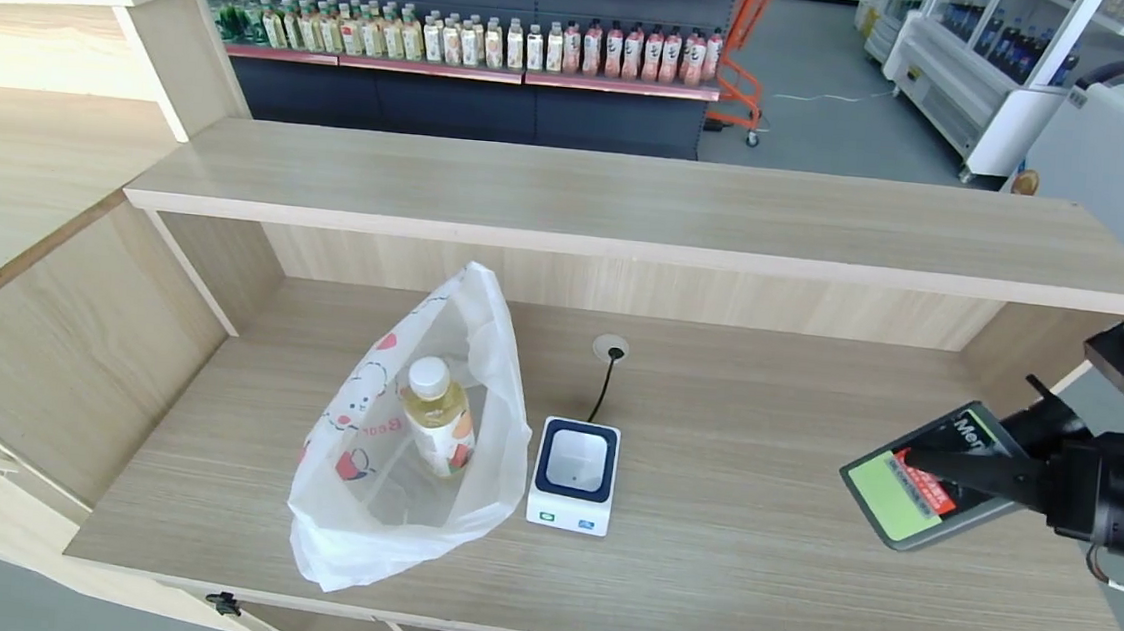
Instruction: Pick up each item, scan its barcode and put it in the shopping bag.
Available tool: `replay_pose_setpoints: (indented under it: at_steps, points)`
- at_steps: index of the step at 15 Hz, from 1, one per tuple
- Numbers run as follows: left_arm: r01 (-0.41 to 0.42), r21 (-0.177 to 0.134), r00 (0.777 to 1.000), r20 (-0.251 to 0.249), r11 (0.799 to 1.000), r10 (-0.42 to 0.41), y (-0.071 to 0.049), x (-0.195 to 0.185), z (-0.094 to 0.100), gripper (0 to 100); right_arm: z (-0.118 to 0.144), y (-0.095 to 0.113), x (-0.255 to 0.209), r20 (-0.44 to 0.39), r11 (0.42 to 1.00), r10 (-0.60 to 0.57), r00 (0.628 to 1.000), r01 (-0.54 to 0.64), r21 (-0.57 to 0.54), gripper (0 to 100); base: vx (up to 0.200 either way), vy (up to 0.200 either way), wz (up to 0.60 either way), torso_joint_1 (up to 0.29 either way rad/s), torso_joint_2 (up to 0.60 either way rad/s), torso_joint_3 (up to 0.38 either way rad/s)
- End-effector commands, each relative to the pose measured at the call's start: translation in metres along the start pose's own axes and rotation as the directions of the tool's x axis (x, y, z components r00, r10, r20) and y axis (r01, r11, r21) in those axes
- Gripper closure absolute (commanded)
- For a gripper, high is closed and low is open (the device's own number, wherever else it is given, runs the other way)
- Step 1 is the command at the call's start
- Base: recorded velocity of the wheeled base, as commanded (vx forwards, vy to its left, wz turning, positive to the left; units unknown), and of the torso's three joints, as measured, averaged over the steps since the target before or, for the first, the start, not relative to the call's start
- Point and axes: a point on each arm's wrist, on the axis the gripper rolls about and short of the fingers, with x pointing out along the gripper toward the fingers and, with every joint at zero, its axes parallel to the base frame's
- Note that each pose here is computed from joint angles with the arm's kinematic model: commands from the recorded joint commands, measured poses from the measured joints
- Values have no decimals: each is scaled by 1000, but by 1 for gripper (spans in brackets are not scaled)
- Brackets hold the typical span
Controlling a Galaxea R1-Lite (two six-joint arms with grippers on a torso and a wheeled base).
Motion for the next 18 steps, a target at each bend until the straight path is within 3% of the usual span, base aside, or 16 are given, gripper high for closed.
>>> replay_pose_setpoints:
  at_steps: [1, 7, 18]
  points:
    - [0, -1, 1000, 0, 1000, 0, 0, 0, 0, 0, -5, -15, 27, -90, 1000, 8, 996, -8, 6, 100, 0, 0, 0, 0, 0, 0]
    - [0, 0, 1000, 0, 1000, 0, 0, 0, 0, 0, -8, -13, 74, -176, 991, 126, 976, -130, -15, 100, 0, 0, 0, 0, 0, 0]
    - [0, 0, 1000, 0, 1000, 0, 0, 0, 0, 0, -17, -19, 140, -209, 976, 189, 960, -207, -68, 100, 0, 0, 0, 0, 0, 0]
